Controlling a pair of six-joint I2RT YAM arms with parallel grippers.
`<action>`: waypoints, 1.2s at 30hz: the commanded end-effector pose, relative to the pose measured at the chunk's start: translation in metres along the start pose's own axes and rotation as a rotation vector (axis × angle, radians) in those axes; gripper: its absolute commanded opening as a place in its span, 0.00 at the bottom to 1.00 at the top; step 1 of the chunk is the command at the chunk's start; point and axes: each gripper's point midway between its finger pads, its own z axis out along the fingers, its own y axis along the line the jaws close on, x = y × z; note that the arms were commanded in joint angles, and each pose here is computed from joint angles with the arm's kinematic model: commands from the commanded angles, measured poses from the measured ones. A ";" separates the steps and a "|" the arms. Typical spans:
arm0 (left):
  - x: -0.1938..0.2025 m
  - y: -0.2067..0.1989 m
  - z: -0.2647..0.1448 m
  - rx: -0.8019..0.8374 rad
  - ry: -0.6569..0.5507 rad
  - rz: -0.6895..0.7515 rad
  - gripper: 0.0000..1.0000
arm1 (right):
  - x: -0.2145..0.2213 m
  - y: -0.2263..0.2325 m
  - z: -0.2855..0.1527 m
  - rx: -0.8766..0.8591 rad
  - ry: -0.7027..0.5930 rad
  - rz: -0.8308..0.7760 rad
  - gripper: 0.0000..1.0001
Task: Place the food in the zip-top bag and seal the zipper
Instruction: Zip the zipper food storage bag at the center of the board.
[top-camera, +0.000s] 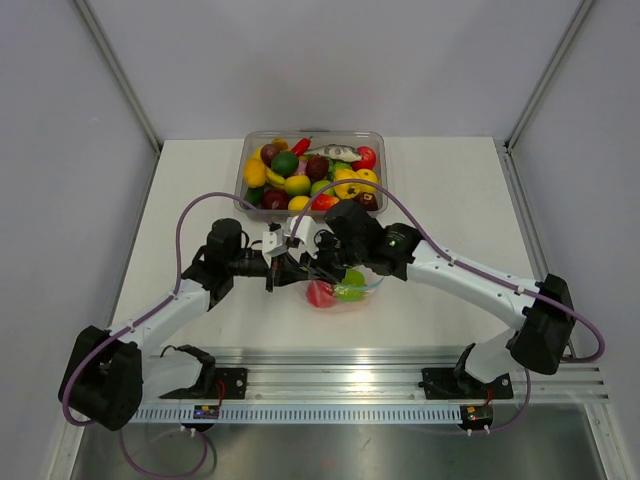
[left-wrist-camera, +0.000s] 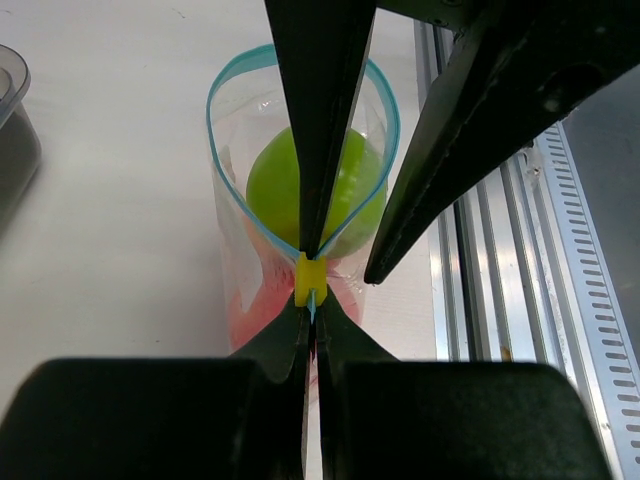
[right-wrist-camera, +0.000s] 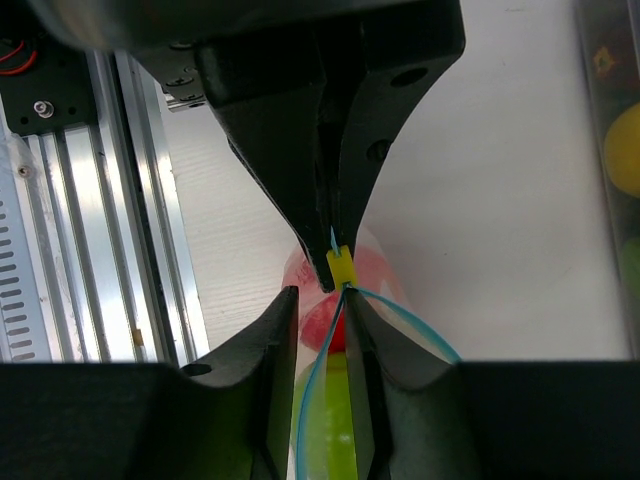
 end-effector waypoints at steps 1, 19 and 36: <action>-0.025 0.001 0.003 0.026 -0.053 0.104 0.00 | -0.046 0.000 0.005 -0.023 -0.152 -0.040 0.32; -0.021 0.001 0.003 0.024 -0.045 0.100 0.00 | -0.078 0.003 -0.020 -0.010 -0.261 -0.049 0.37; -0.022 0.001 0.003 0.024 -0.046 0.098 0.00 | -0.070 0.015 -0.036 -0.057 -0.224 -0.145 0.43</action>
